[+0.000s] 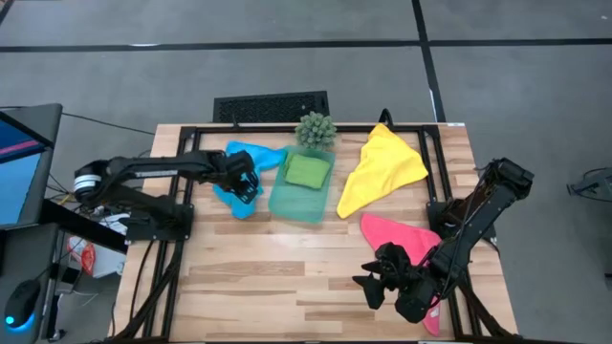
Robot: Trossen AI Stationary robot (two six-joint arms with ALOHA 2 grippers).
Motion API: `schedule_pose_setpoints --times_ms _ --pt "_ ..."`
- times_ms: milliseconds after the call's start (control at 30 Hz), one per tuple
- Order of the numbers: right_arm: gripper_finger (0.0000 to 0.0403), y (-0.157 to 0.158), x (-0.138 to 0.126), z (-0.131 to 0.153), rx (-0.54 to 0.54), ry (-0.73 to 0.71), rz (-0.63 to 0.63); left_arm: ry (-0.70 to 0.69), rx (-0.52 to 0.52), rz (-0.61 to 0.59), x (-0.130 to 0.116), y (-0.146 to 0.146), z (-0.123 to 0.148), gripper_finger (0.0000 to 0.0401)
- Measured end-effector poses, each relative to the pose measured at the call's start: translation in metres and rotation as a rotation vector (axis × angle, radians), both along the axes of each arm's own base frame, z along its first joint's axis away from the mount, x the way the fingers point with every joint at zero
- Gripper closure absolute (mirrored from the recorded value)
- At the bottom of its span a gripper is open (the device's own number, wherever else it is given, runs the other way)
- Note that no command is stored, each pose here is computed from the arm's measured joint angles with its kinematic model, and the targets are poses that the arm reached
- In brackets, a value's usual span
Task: Fold microfiber towels
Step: Fold the blue micro fiber cloth
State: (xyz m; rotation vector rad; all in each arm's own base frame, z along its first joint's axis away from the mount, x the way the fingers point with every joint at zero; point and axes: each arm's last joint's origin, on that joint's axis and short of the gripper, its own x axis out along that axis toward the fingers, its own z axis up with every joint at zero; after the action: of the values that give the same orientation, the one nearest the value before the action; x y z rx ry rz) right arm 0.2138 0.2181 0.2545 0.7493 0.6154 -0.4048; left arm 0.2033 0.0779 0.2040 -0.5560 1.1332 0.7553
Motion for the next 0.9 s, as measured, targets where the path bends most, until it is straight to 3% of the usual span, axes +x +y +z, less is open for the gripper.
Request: schedule_pose_setpoints --times_ms 367,567,733,900 --pt "0.0134 0.001 0.001 0.0 0.029 -0.009 -0.016 0.151 0.048 -0.067 0.036 0.016 -0.031 0.0211" --pt "0.0134 0.001 0.001 0.001 0.038 -0.016 -0.017 0.233 -0.062 -0.085 0.041 0.019 -0.058 0.0222" --pt "0.0134 0.001 0.001 0.001 0.037 -0.016 -0.017 0.262 -0.103 -0.086 0.037 0.013 -0.056 0.0297" --pt "0.0134 0.001 0.001 0.001 0.035 -0.016 -0.017 0.179 -0.085 -0.074 0.031 0.003 -0.031 0.039"
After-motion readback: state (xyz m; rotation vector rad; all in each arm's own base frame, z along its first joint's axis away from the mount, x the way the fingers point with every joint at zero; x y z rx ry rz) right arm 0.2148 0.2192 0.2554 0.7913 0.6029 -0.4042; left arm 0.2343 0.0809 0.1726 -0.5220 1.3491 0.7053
